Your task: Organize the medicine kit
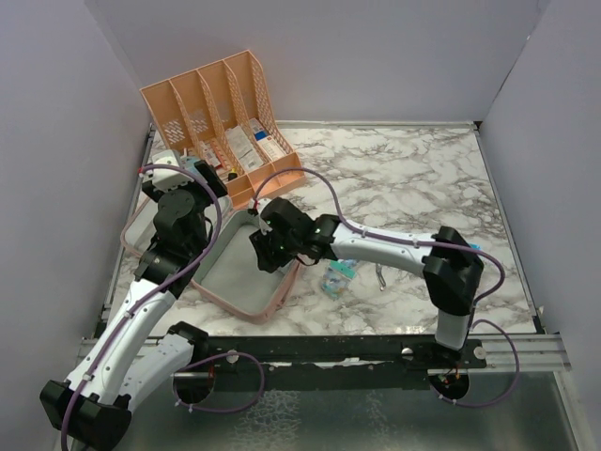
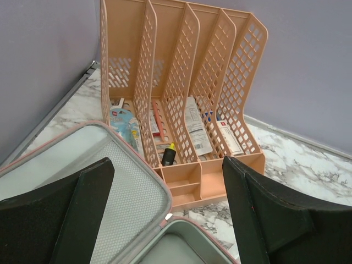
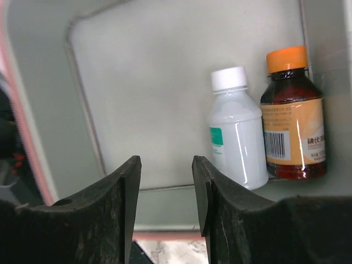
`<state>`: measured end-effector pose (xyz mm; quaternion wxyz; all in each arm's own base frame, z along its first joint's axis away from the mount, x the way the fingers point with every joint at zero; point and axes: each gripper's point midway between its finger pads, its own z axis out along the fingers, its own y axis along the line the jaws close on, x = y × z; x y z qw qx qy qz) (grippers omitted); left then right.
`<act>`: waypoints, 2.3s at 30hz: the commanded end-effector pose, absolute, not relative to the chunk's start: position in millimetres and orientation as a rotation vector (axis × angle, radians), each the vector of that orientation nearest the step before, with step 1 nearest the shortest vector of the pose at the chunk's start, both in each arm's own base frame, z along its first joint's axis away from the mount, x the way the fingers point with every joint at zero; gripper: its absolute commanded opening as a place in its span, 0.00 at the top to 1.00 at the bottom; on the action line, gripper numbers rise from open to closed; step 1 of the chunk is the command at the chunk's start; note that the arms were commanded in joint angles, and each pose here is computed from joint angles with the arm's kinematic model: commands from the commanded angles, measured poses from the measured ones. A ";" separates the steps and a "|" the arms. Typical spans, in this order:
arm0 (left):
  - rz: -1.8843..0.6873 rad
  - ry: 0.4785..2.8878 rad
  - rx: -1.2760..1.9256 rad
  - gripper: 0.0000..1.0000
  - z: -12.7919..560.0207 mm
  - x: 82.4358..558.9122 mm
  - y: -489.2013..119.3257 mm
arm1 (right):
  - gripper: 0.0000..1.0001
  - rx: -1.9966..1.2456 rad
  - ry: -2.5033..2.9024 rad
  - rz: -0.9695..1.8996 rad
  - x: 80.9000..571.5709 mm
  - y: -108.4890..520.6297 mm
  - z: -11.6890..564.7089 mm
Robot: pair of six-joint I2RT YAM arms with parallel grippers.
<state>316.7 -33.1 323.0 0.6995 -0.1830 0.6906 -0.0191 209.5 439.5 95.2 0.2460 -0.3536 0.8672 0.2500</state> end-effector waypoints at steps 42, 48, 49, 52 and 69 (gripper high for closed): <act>-0.720 1.701 0.357 0.14 267.5 317.1 -198.3 | 0.33 0.507 2.548 0.335 296.9 162.6 31.9; -0.698 1.712 0.346 0.14 265.1 318.5 -195.0 | 0.45 0.615 2.496 0.299 303.2 155.7 27.9; -0.694 1.710 0.345 0.14 265.6 318.6 -194.5 | 0.47 0.609 2.489 0.301 305.0 155.9 28.9; -0.687 1.712 0.341 0.14 264.2 318.5 -193.0 | 0.52 0.535 2.465 0.299 312.6 156.6 34.3; -0.678 1.721 0.335 0.14 261.2 319.7 -191.9 | 0.51 0.262 2.425 0.268 335.8 162.3 44.2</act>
